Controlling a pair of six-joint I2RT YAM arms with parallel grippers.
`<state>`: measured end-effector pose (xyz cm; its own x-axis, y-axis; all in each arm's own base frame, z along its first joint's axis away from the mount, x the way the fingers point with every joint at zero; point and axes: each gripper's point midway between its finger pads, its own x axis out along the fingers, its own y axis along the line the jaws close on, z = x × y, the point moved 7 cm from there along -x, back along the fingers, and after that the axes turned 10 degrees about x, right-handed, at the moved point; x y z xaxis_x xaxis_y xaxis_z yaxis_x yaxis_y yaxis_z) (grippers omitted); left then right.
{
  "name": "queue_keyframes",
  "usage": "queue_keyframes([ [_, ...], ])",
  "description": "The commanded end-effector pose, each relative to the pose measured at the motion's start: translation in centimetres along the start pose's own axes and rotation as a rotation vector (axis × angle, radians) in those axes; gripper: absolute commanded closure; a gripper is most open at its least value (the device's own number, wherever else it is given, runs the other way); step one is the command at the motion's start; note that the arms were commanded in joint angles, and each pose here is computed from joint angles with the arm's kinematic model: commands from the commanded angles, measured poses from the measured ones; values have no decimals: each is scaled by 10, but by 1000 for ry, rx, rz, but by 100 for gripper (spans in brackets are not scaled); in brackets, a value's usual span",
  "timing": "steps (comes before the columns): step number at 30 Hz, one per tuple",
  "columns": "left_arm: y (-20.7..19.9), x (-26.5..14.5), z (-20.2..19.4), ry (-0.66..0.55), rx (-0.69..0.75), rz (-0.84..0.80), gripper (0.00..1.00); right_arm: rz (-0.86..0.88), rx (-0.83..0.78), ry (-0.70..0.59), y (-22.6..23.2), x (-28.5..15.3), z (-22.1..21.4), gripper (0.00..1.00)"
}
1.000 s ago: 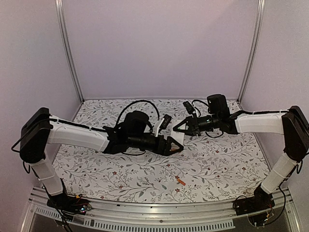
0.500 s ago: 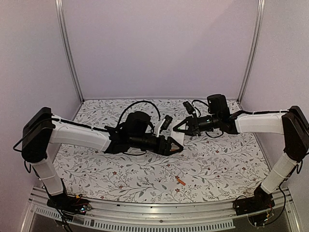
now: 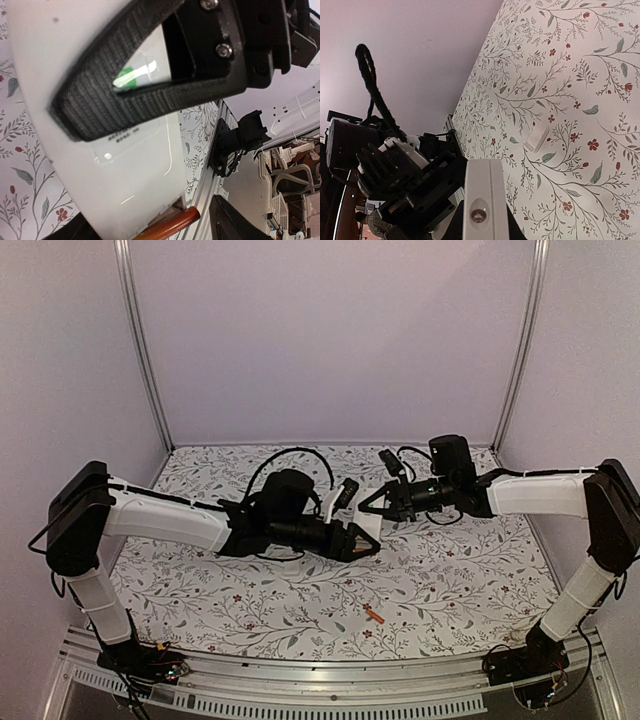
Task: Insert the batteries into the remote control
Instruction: Load the battery into the battery compartment.
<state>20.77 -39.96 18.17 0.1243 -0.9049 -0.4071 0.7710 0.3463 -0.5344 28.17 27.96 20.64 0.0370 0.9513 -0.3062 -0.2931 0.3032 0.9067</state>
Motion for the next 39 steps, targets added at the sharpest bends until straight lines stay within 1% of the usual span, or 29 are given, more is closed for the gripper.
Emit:
queue_keyframes([
  [1,-16,7,3,4,50,-52,29,12,-26,-19,6,3,7,100],
  [8,-17,8,2,13,63,-53,30,12,-25,-16,6,3,7,100],
  [13,-17,8,1,17,70,-53,29,12,-25,-17,6,3,8,100],
  [20,-16,8,0,21,70,-57,33,15,-27,-15,7,3,8,100],
  [24,-14,6,0,11,54,-63,37,19,-29,-12,8,3,7,100],
  [32,-9,3,0,3,41,-75,50,29,-44,-12,12,1,7,100],
  [37,-9,2,-3,10,40,-91,52,37,-54,-15,15,-1,7,100],
  [39,-10,2,-5,12,46,-110,52,45,-63,-19,17,-3,8,100],
])
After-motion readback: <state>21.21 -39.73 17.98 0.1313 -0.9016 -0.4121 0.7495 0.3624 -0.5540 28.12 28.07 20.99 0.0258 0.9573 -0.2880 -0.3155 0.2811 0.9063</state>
